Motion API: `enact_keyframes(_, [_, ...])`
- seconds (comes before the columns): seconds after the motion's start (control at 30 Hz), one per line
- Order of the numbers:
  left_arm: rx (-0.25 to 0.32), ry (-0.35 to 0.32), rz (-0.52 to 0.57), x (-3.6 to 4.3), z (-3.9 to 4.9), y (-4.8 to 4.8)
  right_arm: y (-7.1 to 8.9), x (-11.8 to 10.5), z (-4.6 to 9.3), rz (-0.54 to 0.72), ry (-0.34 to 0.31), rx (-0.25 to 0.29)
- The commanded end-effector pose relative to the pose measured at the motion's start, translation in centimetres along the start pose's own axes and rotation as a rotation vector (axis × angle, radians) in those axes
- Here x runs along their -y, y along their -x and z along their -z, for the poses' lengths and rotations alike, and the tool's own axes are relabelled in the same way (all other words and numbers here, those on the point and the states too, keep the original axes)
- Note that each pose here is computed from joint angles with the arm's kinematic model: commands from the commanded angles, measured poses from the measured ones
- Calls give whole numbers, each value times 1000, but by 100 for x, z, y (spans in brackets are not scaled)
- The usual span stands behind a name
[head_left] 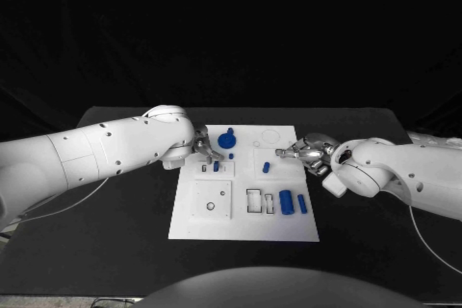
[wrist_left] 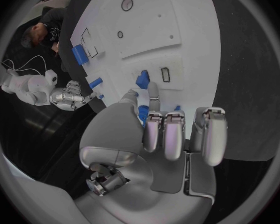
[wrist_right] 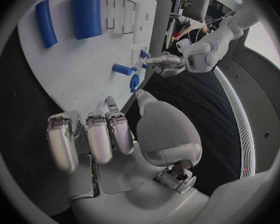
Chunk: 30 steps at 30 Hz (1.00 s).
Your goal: Assemble the parts on the task board
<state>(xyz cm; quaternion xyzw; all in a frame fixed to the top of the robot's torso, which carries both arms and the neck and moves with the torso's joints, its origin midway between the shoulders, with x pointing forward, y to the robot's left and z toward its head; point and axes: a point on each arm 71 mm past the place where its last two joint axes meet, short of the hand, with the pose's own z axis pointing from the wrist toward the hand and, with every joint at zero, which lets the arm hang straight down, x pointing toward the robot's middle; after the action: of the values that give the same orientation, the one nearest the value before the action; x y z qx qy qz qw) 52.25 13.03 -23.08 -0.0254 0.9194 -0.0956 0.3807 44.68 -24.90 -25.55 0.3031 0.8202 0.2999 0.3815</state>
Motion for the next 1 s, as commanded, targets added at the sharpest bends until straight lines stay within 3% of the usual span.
enact_keyframes(0.03, [13,-15,24,8,9,8,-15,-2,-1,10,3,-10])
enact_keyframes(0.33, [9,-14,35,-35,23,3,-19,-9,-3,10,7,-8])
enact_keyframes(1.0, [-18,-13,29,-45,21,-15,-22,-14,-3,9,11,-7])
